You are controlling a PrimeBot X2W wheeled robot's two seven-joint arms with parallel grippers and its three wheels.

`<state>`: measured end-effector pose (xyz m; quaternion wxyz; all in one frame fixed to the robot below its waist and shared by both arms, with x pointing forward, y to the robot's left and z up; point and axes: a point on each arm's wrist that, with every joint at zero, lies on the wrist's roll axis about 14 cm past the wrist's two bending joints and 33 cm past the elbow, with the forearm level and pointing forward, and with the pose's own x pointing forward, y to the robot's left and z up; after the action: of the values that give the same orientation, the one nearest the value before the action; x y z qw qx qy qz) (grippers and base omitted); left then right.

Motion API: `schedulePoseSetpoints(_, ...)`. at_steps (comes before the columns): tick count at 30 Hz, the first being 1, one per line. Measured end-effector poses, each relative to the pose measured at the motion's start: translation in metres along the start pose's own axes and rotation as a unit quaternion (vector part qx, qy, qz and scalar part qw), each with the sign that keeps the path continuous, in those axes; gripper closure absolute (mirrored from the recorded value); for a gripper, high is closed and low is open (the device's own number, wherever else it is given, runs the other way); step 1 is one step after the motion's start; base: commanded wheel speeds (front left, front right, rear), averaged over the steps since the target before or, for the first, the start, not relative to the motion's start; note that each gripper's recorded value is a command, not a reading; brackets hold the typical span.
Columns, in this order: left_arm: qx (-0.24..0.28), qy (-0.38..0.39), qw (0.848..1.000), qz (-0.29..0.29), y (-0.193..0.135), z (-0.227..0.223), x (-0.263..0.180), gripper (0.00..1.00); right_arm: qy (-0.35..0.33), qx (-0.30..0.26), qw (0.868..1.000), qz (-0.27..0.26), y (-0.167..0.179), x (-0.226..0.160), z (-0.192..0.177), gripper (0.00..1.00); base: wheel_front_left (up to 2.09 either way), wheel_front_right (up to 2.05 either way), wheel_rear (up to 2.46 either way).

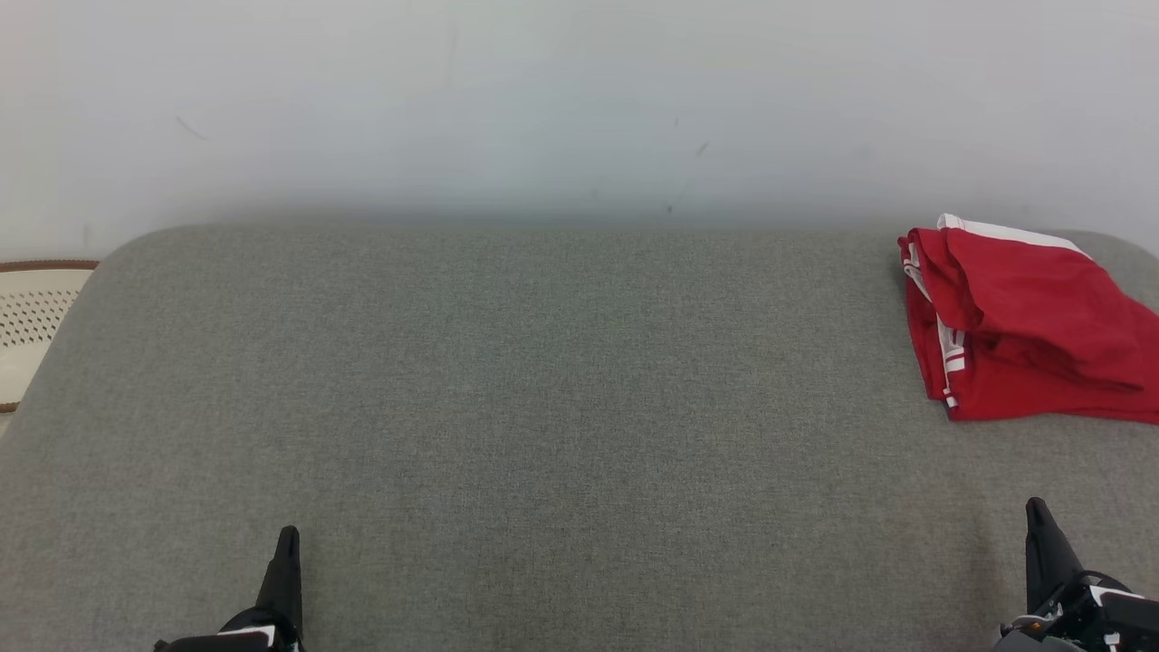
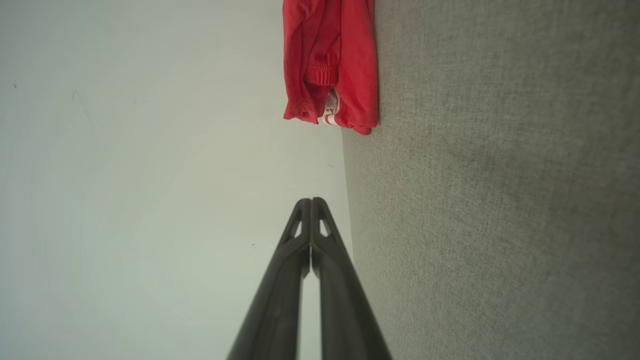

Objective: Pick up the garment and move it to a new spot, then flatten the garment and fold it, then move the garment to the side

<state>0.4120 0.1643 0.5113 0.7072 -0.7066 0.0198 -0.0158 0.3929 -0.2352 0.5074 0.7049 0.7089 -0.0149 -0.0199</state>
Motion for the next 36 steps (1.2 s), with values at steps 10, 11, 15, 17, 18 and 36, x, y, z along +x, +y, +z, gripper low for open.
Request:
schedulePoseSetpoints(10,0.0,0.0,1.0,0.0,0.0,0.0,0.0,1.0,0.0,-0.001,1.0,0.0,-0.0002,0.0,0.0001,1.0,0.0,0.0,0.0)
schedulePoseSetpoints(11,0.0,0.0,1.0,0.0,0.0,0.0,0.0,1.0,-0.001,-0.001,1.0,0.0,-0.0001,0.0,0.0002,1.0,0.0,0.0,0.0)
schedulePoseSetpoints(15,0.0,0.0,1.0,0.0,0.0,0.0,0.0,1.0,-0.001,0.0,1.0,0.0,-0.0001,-0.0001,0.0003,1.0,0.0,0.0,0.0)
schedulePoseSetpoints(17,0.0,0.0,1.0,0.0,0.0,0.0,0.0,1.0,-0.001,0.0,1.0,0.0,-0.0002,-0.0001,0.0004,1.0,0.0,0.0,0.0)
schedulePoseSetpoints(18,0.0,0.0,1.0,0.0,0.0,0.0,0.0,1.0,-0.001,0.0,1.0,0.0,-0.0002,-0.0001,0.0004,1.0,0.0,0.0,0.0)
schedulePoseSetpoints(36,0.0,0.0,1.0,0.0,-0.0001,0.0,0.0,1.0,-0.001,0.0,1.0,0.0,-0.0002,-0.0001,0.0003,1.0,0.0,0.0,0.0)
